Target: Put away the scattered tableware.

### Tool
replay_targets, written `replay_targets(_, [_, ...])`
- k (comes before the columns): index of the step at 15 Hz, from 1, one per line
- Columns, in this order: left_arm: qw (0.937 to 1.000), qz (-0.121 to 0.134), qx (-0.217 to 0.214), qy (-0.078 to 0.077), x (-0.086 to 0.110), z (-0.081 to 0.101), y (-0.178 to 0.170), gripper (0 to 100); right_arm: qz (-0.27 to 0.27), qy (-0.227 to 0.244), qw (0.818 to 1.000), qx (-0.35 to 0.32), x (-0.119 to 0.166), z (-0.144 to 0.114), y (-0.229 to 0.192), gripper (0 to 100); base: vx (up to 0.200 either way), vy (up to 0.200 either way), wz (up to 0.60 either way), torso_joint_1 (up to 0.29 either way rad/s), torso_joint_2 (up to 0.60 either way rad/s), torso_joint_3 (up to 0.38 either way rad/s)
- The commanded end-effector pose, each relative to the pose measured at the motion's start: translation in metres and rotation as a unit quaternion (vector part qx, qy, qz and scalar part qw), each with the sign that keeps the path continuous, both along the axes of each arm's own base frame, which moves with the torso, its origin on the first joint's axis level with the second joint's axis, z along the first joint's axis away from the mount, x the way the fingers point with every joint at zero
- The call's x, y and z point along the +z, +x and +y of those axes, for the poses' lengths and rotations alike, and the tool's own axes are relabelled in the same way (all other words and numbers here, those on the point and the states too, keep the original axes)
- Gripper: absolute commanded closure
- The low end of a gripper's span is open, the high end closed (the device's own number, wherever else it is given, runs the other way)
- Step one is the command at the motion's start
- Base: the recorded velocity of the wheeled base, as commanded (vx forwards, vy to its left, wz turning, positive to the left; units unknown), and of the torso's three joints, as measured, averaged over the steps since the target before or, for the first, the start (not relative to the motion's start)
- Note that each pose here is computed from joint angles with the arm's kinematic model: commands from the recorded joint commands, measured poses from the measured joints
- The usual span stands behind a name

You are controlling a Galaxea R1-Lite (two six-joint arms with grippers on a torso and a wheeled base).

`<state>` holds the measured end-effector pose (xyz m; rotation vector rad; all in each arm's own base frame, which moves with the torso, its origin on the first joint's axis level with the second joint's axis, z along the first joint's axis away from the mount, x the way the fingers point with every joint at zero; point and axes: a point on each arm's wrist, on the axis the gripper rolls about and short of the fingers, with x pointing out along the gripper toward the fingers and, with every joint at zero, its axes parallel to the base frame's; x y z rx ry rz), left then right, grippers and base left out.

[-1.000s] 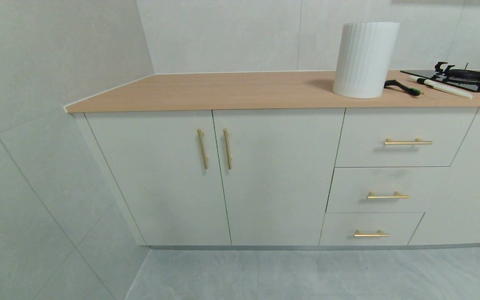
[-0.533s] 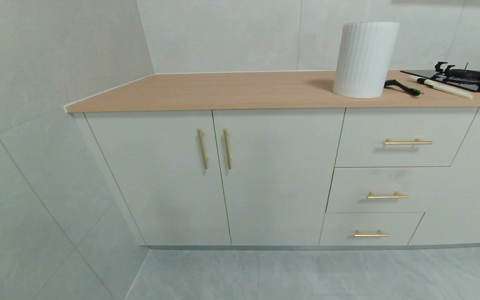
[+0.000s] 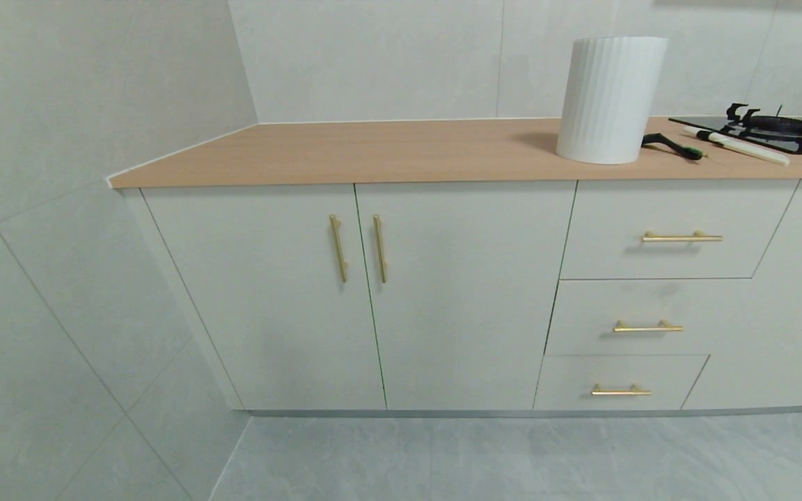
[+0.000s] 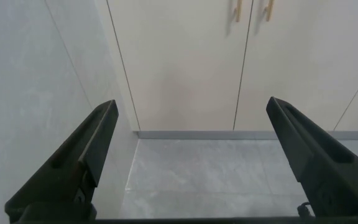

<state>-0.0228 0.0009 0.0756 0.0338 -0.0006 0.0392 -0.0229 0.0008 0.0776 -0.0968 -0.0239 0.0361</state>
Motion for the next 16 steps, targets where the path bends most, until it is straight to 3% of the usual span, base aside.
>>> replay_targets(1, [0.9998,-0.001,0.0,-0.018,0.0,0.0,0.0,0,0.001,0.0,1.0,0.0,0.0001,0.0,0.0002,0,0.0,0.0,0.0,0.0,0.0,0.0])
replay_targets(2, [0.9997,-0.001,0.0,-0.024,0.0,0.0,0.0,0,0.001,0.002,1.0,-0.001,0.0001,0.0,0.0002,0,0.0,0.0,0.0,0.0,0.0,0.0])
replay_targets(10, [0.9998,-0.001,0.0,-0.022,0.0,0.0,0.0,0,0.001,0.009,1.0,0.0,0.0003,0.0,0.0002,0,0.0,0.0,0.0,0.0,0.0,0.0])
replay_targets(16, [0.9998,-0.001,0.0,-0.022,0.0,0.0,0.0,0,0.001,0.01,1.0,0.0,0.0001,0.0,0.0002,0,0.0,-0.2,0.0,0.004,0.0,0.003])
